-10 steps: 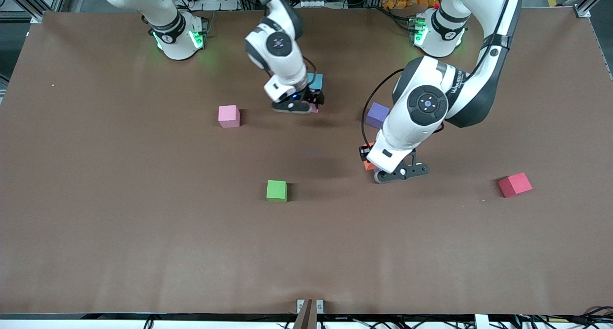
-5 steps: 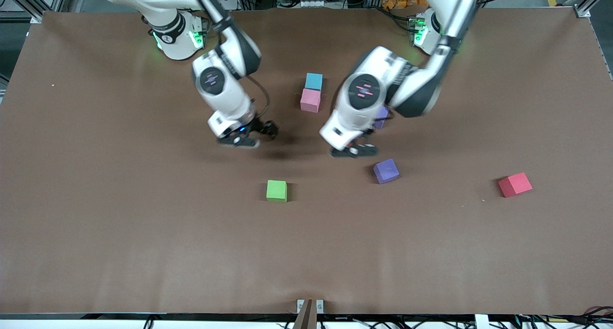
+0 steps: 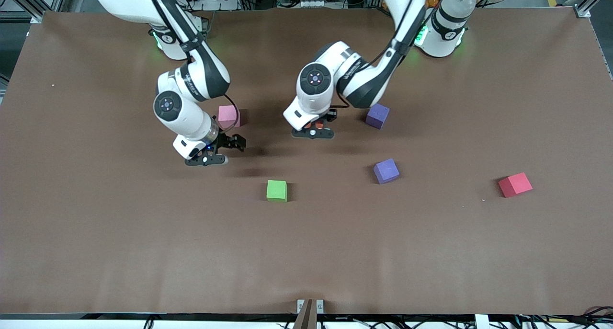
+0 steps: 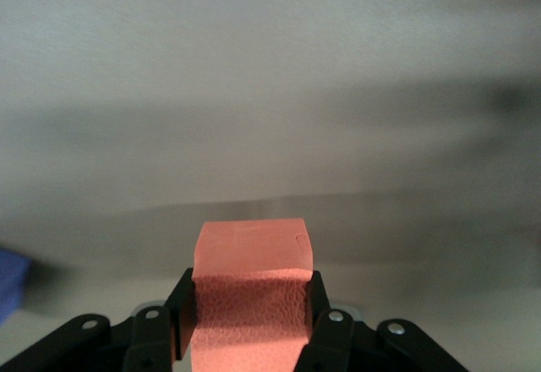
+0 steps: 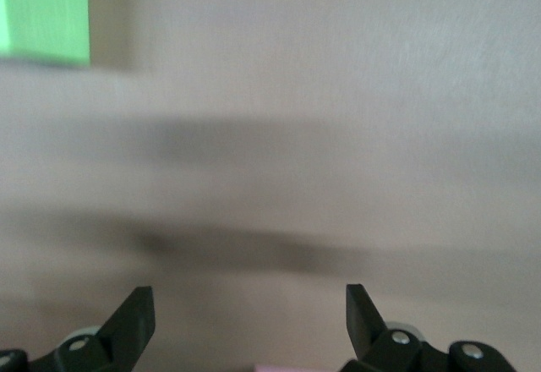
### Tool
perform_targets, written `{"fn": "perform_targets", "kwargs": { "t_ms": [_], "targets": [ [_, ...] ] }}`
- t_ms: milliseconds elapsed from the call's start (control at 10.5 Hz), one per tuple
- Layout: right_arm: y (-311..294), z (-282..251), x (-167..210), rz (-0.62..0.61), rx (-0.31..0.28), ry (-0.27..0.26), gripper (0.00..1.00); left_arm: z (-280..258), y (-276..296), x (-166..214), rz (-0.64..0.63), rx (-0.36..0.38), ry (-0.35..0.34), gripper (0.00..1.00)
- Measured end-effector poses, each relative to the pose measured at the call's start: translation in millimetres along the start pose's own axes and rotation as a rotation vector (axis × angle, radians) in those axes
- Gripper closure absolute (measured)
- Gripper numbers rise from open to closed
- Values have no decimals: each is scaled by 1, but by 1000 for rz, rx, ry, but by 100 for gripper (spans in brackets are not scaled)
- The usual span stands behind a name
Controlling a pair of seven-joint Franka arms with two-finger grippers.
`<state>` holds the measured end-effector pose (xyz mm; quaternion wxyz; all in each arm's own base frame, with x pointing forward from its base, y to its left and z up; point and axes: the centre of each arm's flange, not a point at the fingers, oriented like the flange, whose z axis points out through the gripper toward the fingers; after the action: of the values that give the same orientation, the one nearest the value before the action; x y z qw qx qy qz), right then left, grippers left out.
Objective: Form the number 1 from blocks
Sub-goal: 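Grasp the second pink cube with the right gripper while the left gripper holds orange, then place the orange cube below the pink cube with the left gripper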
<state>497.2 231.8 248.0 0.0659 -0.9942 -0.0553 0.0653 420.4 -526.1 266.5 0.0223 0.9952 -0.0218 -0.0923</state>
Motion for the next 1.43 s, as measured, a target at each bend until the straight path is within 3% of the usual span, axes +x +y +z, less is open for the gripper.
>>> {"fn": "perform_targets", "kwargs": {
  "t_ms": [381,952,1429],
  "targets": [
    [8,29,-39,-94,-25,-122,0,36,10,-6,-8,11,-1,46],
    [12,47,-57,-95,-38,-170,3,47,11,-15,0,28,-14,46],
    [4,65,-72,4,30,-219,22,52,19,-28,40,48,-9,46]
  ]
}}
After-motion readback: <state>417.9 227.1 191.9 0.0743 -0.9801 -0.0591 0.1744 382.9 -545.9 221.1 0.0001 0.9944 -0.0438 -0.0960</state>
